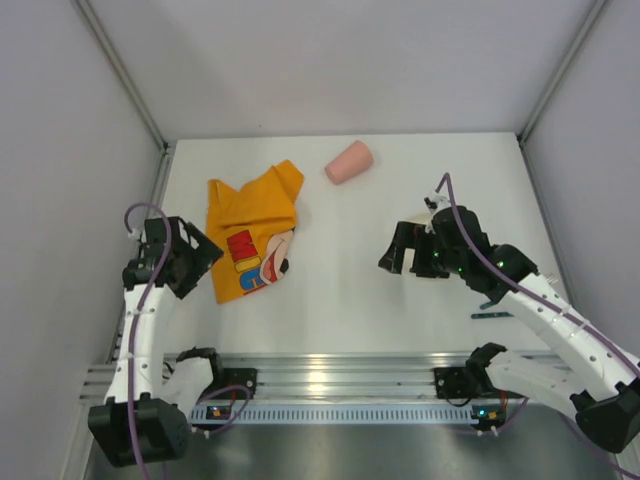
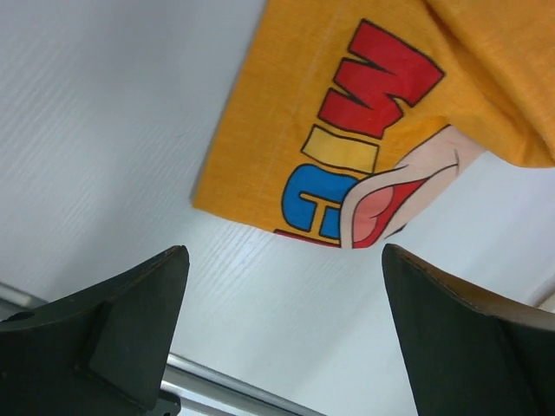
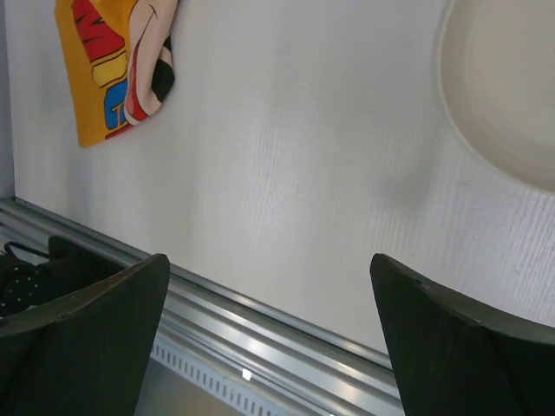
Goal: Set the dinner table for one person
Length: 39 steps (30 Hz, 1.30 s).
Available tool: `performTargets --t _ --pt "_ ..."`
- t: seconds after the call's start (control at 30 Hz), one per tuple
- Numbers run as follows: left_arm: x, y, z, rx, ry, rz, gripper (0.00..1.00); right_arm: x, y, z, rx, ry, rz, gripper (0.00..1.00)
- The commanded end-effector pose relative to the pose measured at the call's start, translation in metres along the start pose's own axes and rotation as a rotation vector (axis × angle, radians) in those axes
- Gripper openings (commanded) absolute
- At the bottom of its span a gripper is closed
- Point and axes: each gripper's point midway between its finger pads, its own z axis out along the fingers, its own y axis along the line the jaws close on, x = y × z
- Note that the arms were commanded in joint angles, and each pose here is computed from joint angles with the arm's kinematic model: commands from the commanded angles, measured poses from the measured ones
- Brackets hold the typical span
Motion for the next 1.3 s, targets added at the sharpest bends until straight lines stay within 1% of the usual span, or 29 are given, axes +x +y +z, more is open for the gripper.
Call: performTargets --t 0.0,0.03,0.07,0.13,0.17,0.2,0.27,0.33,0.67,0.8,0.83,1.0,1.1,1.17,1.23,1.27 --pt "0.023 0.045 0.007 -0.225 0.063 -0.064 0.98 0.018 -0.01 -0.007 0.032 0.054 -0.037 1.0" --pt "0.029 0.049 0.011 -0.246 0.085 -0.084 0.98 0.018 -0.011 -0.01 0.03 0.048 -0.04 1.0" --pt "0.042 0.056 0.017 -0.283 0.14 -0.11 0.98 0.019 -0.011 -0.012 0.032 0.052 -0.04 1.0" --pt "0.058 0.053 0.024 -0.265 0.205 -0.159 0.98 0.018 -0.011 -0.014 0.03 0.048 -0.045 1.0" --pt "0.076 0.052 0.029 -0.247 0.274 -0.188 0.98 0.019 -0.011 -0.014 0.032 0.05 -0.044 1.0" --pt "0.078 0.049 0.034 -0.226 0.271 -0.22 0.98 0.018 -0.011 -0.015 0.033 0.049 -0.046 1.0" --pt "0.087 0.058 0.039 -0.243 0.275 -0.236 0.98 0.021 -0.014 -0.013 0.048 0.061 -0.047 1.0" --pt "0.089 0.064 0.046 -0.247 0.257 -0.23 0.98 0.023 -0.018 -0.012 0.059 0.068 -0.044 1.0" --pt "0.099 0.068 0.079 -0.269 0.292 -0.226 0.98 0.028 -0.023 -0.007 0.082 0.084 -0.051 1.0" --pt "0.092 0.068 0.092 -0.276 0.276 -0.205 0.92 0.026 -0.025 -0.004 0.095 0.084 -0.05 1.0" --pt "0.084 0.067 0.095 -0.285 0.251 -0.195 0.92 0.028 -0.026 -0.002 0.102 0.094 -0.05 1.0" --pt "0.066 0.064 0.113 -0.326 0.235 -0.139 0.8 0.029 -0.027 0.0 0.111 0.104 -0.051 1.0" --pt "0.051 0.058 0.125 -0.338 0.224 -0.103 0.68 0.03 -0.028 0.003 0.118 0.112 -0.053 1.0" --pt "0.043 0.05 0.133 -0.325 0.23 -0.082 0.49 0.03 -0.029 0.004 0.124 0.116 -0.052 1.0" --pt "0.034 0.038 0.141 -0.293 0.229 -0.07 0.26 0.032 -0.031 0.008 0.133 0.13 -0.052 1.0" --pt "0.032 0.033 0.143 -0.272 0.232 -0.063 0.0 0.031 -0.03 0.009 0.131 0.131 -0.055 1.0"
